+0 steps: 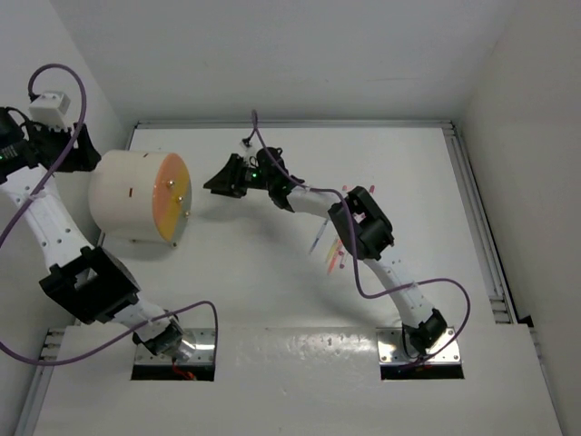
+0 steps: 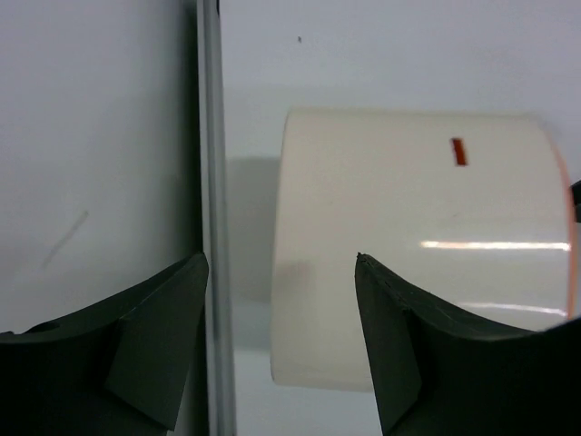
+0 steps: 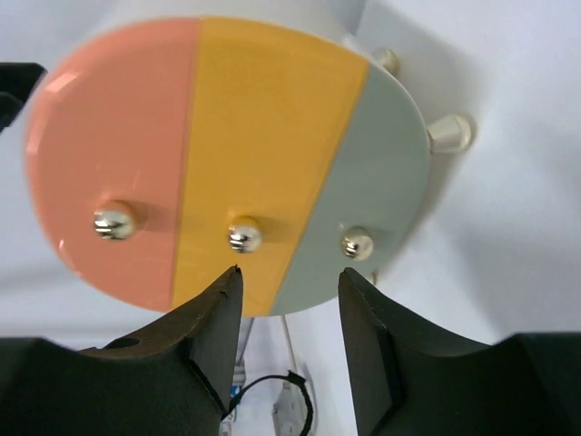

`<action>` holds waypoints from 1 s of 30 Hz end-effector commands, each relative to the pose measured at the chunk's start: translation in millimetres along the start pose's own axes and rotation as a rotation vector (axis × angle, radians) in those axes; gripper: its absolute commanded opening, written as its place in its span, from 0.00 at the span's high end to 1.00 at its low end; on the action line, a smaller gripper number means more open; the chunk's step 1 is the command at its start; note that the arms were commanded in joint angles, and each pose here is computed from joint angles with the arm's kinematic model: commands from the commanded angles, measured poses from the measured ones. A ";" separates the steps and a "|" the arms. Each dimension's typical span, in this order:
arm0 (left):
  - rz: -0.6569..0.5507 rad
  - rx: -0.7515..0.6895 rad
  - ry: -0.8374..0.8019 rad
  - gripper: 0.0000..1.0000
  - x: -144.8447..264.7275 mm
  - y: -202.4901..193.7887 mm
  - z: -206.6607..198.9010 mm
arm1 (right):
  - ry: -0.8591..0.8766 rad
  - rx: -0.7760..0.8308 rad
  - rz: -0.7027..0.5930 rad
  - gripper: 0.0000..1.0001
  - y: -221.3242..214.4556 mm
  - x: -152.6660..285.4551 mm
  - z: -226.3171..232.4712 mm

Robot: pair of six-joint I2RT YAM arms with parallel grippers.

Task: Sort the stationery into containers
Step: Close the drawer in the storage box, then open the drawer in the storage box.

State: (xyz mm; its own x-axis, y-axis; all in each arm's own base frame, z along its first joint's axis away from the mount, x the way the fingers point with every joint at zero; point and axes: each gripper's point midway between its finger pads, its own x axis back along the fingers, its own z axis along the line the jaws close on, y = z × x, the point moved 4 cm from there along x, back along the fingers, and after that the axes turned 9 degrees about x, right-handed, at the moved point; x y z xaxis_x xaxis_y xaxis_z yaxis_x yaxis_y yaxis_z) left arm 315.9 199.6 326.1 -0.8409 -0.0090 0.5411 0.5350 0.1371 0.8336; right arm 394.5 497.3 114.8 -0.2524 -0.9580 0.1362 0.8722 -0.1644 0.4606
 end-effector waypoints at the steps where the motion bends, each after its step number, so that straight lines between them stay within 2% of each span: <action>1: -0.157 -0.182 -0.013 0.28 40.2 48.0 -42.8 | 0.076 0.094 -0.012 0.54 14.2 6.9 44.5; 5: -0.152 -0.307 -0.042 0.26 49.2 48.9 -84.9 | 0.080 0.060 -0.012 0.55 12.1 5.0 44.1; 8: -0.122 -0.358 -0.067 0.22 48.6 34.9 -106.8 | 0.089 0.033 -0.009 0.55 8.6 2.9 41.8; 12: -0.070 -0.394 -0.075 0.21 42.9 20.0 -123.6 | 0.108 0.015 -0.015 0.55 4.4 -8.3 43.8; 16: -0.004 -0.427 -0.113 0.21 32.2 6.4 -142.2 | 0.133 0.024 -0.016 0.49 0.8 -18.9 52.6; 19: 0.052 -0.445 -0.114 0.19 24.4 -5.4 -149.3 | 0.152 0.034 -0.022 0.43 -0.8 -24.8 57.6; 28: 0.153 -0.441 -0.036 0.18 3.6 -29.5 -146.1 | 0.169 0.041 -0.029 0.44 -1.8 -29.9 61.8; 30: 0.172 -0.435 -0.016 0.19 -0.2 -32.9 -144.5 | 0.175 0.044 -0.033 0.47 -1.1 -31.0 65.6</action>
State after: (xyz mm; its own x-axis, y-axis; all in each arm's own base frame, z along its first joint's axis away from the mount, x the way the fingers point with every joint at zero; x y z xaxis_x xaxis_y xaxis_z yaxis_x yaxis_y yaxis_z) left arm 307.0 47.1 313.7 -0.7277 0.0541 0.6837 0.6412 -0.3001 0.7063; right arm 370.1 535.5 140.1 -0.1895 -0.9802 0.0568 0.8815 -0.1443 0.4497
